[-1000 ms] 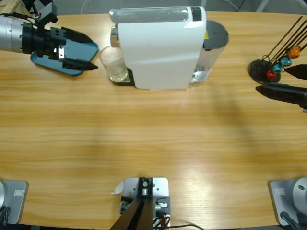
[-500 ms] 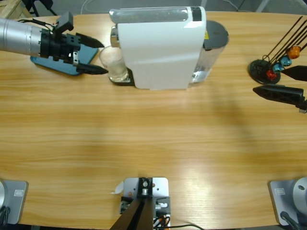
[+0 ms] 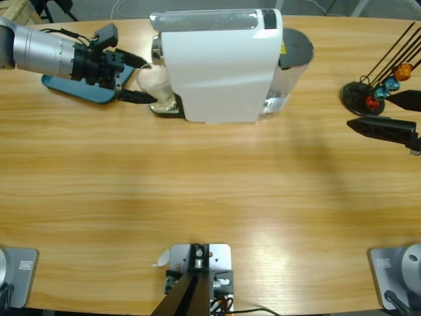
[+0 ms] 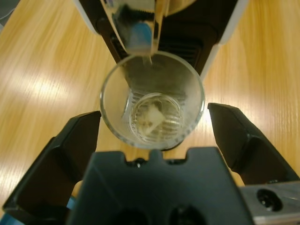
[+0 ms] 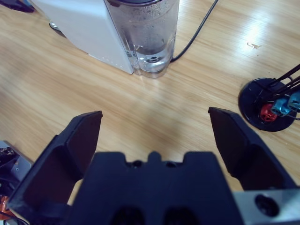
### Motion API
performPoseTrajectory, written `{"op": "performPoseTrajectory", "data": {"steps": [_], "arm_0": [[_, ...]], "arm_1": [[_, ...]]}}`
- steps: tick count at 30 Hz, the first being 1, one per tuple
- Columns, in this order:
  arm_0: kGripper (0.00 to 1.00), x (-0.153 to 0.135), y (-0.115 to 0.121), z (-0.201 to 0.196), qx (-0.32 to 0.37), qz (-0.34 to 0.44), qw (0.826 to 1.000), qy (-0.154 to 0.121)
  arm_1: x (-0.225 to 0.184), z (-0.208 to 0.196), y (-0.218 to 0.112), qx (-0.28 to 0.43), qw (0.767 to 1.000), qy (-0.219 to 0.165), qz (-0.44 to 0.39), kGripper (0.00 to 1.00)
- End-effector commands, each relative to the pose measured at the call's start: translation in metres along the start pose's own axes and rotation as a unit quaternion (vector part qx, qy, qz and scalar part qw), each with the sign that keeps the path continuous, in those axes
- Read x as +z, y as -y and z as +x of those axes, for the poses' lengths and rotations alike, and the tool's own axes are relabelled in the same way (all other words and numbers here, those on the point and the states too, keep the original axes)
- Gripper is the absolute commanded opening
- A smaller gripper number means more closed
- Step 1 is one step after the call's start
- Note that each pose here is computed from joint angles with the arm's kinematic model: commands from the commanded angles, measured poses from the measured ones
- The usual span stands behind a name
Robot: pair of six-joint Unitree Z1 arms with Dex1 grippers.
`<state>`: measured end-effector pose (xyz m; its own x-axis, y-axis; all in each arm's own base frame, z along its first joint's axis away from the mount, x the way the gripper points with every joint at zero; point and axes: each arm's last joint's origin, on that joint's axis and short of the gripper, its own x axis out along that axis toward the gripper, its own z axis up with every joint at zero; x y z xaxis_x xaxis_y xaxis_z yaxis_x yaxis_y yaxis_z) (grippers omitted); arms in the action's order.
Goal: Pour coffee
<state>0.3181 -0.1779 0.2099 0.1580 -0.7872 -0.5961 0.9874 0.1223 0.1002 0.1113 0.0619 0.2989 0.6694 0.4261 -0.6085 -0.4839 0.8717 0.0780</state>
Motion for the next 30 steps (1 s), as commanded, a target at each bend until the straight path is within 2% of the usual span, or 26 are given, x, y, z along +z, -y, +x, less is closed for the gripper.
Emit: {"op": "performPoseTrajectory", "data": {"steps": [1, 4, 12, 13, 18, 19, 21, 25, 30], "arm_0": [[1.0, -0.01, -0.009, 0.022, 0.0, -0.023, 0.999, -0.025], [1.0, -0.008, -0.008, 0.028, 0.003, -0.019, 0.999, -0.033], [1.0, -0.007, -0.01, 0.03, 0.003, -0.023, 0.999, -0.031], [0.972, -0.007, -0.01, 0.03, 0.003, -0.023, 0.999, -0.031], [0.293, -0.006, -0.01, 0.031, -0.003, -0.022, 0.999, -0.023], [0.224, -0.006, -0.01, 0.031, -0.003, -0.022, 0.999, -0.023], [0.0, -0.006, -0.01, 0.031, -0.003, -0.023, 0.999, -0.024], [0.0, -0.01, -0.006, 0.028, -0.001, -0.027, 0.999, -0.032], [0.0, -0.015, -0.015, 0.009, 0.014, -0.019, 1.0, -0.018]], "arm_1": [[-0.006, 0.007, 0.0, 0.0, 1.0, -0.019, 0.002, 1.0], [-0.006, 0.007, 0.0, 0.0, 1.0, -0.019, 0.002, 1.0], [-0.006, 0.008, 0.0, 0.0, 1.0, -0.02, 0.002, 1.0], [-0.006, 0.008, 0.0, 0.0, 1.0, -0.02, 0.002, 1.0], [-0.006, 0.008, 0.0, 0.0, 1.0, -0.02, 0.002, 1.0], [-0.006, 0.008, 0.0, 0.0, 1.0, -0.02, 0.002, 1.0], [-0.006, 0.008, 0.0, 0.0, 1.0, -0.02, 0.002, 1.0], [-0.006, 0.008, 0.0, -0.001, 1.0, -0.02, 0.002, 1.0], [-0.006, 0.008, 0.0, -0.001, 1.0, -0.02, 0.002, 1.0]]}}
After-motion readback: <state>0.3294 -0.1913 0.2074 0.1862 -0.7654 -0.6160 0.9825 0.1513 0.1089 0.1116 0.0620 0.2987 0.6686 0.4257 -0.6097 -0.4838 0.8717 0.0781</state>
